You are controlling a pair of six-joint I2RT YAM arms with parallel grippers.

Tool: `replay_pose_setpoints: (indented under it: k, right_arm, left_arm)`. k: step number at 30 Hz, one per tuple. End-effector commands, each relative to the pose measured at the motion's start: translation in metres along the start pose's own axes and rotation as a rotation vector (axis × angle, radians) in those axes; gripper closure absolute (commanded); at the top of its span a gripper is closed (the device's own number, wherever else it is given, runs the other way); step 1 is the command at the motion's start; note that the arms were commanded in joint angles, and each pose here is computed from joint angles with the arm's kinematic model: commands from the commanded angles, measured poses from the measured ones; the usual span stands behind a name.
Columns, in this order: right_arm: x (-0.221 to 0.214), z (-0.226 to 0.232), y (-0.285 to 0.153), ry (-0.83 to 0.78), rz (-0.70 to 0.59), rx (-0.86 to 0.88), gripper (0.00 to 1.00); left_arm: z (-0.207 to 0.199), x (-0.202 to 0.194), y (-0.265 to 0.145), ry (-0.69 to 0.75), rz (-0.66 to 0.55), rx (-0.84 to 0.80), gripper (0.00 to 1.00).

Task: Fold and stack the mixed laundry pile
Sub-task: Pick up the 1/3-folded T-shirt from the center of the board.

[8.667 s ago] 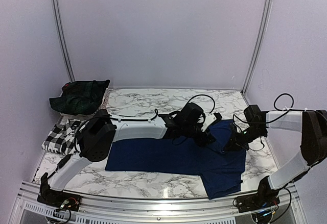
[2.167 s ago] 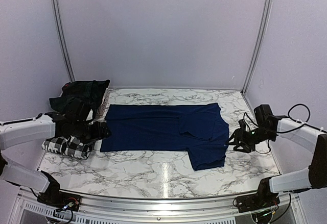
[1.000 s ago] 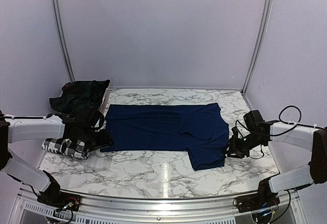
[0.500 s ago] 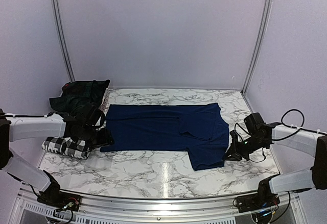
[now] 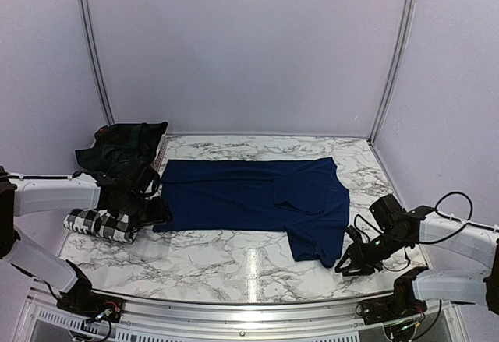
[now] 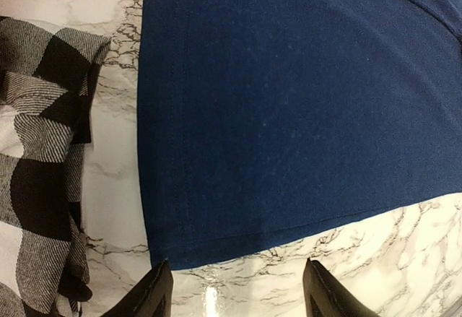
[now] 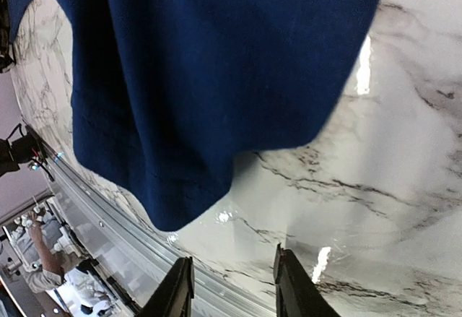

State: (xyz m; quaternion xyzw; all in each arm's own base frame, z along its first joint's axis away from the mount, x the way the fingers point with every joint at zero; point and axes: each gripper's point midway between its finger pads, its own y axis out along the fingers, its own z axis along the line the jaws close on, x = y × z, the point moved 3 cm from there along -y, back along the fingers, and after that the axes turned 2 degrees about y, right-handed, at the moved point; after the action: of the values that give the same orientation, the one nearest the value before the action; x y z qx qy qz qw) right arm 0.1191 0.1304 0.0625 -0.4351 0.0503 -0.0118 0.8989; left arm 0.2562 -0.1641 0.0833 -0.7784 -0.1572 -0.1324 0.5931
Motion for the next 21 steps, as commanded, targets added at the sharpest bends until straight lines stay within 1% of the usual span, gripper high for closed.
replay_pose_setpoints:
  k: [1,4,9,11,14,18,21]
  right_arm:
    - [0.011,0.009,-0.017,-0.027,-0.067,-0.05,0.61]
    - [0.034,0.018,-0.033,-0.041,-0.165,-0.086,0.6]
    - [0.069,0.011,-0.054,0.005,-0.291,-0.14,0.62]
    - [0.076,0.004,-0.051,0.03,-0.298,-0.154,0.66]
    - [0.082,0.0,-0.04,0.036,-0.272,-0.147,0.71]
    - [0.088,-0.005,-0.033,0.036,-0.28,-0.162,0.71]
    - [0.091,-0.007,-0.024,0.042,-0.261,-0.164,0.71]
  left_arm:
    - [0.012,-0.007,-0.002,-0.006,0.015,0.065,0.35]
    - [0.015,-0.008,-0.003,-0.033,0.011,0.078,0.36]
    - [0.019,-0.008,-0.001,-0.087,0.011,0.092,0.36]
    - [0.02,-0.005,-0.001,-0.101,0.008,0.1,0.36]
    - [0.021,-0.003,0.0,-0.114,0.007,0.109,0.37]
    - [0.025,-0.004,0.002,-0.132,0.017,0.123,0.38]
    - [0.027,-0.01,0.007,-0.143,0.042,0.129,0.39]
